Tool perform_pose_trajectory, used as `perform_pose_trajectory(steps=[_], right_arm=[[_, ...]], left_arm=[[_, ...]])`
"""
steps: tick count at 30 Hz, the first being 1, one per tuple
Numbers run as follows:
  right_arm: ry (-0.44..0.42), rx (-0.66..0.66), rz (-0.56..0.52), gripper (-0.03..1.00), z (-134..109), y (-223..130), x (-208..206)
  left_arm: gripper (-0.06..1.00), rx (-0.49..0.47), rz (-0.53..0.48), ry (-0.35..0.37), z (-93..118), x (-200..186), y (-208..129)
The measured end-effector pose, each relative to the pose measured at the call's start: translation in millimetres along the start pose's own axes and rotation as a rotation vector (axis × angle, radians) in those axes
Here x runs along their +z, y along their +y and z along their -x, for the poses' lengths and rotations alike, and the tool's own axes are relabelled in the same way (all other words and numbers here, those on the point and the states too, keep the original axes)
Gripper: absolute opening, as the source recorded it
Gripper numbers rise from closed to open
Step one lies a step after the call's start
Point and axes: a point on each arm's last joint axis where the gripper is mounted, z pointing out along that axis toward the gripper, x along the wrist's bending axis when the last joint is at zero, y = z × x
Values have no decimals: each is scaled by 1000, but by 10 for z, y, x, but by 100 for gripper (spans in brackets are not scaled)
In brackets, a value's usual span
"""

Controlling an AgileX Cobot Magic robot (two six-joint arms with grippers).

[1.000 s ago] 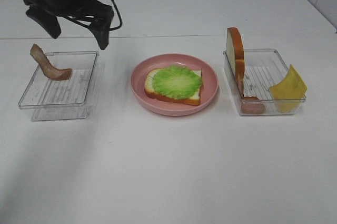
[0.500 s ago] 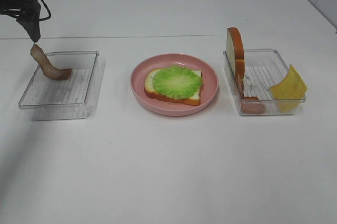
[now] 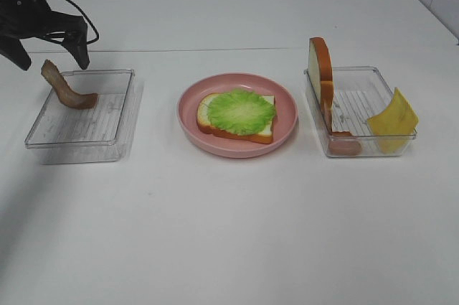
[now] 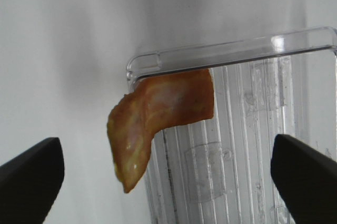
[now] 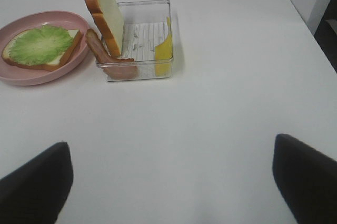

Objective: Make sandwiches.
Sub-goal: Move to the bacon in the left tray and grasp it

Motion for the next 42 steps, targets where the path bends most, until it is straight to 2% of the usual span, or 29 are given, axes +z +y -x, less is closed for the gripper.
perform_pose_trajectory(steps=[18, 22, 23, 24, 25, 26, 27, 28, 29, 30, 31, 32, 33, 42], right_arm=[[0, 6, 0, 98, 0, 0, 0], [0, 6, 0, 98, 0, 0, 0], [0, 6, 0, 98, 0, 0, 0], [0, 6, 0, 98, 0, 0, 0], [0, 6, 0, 98, 0, 0, 0], [0, 6, 0, 98, 0, 0, 0], [0, 6, 0, 98, 0, 0, 0], [0, 6, 0, 98, 0, 0, 0], [0, 6, 0, 98, 0, 0, 0], [0, 6, 0, 98, 0, 0, 0], [0, 6, 0, 98, 0, 0, 0], [0, 6, 0, 98, 0, 0, 0], [0, 6, 0, 98, 0, 0, 0], [0, 6, 0, 98, 0, 0, 0]], left_arm=[[98, 15, -29, 13, -31, 146, -17], [95, 24, -31, 15, -34, 156, -18], [91, 34, -32, 16, -36, 161, -19], [91, 34, -32, 16, -36, 161, -19], [85, 40, -32, 16, -36, 161, -19], [85, 40, -32, 16, -36, 161, -19], [80, 41, -32, 16, -36, 161, -19], [71, 43, -33, 18, -38, 161, -19], [71, 43, -33, 18, -38, 161, -19], [65, 46, -33, 21, -40, 161, -19], [54, 47, -34, 24, -44, 166, -20], [54, 47, -34, 24, -44, 166, -20], [47, 48, -37, 26, -47, 176, -22], [43, 34, -40, 45, -65, 185, -24]])
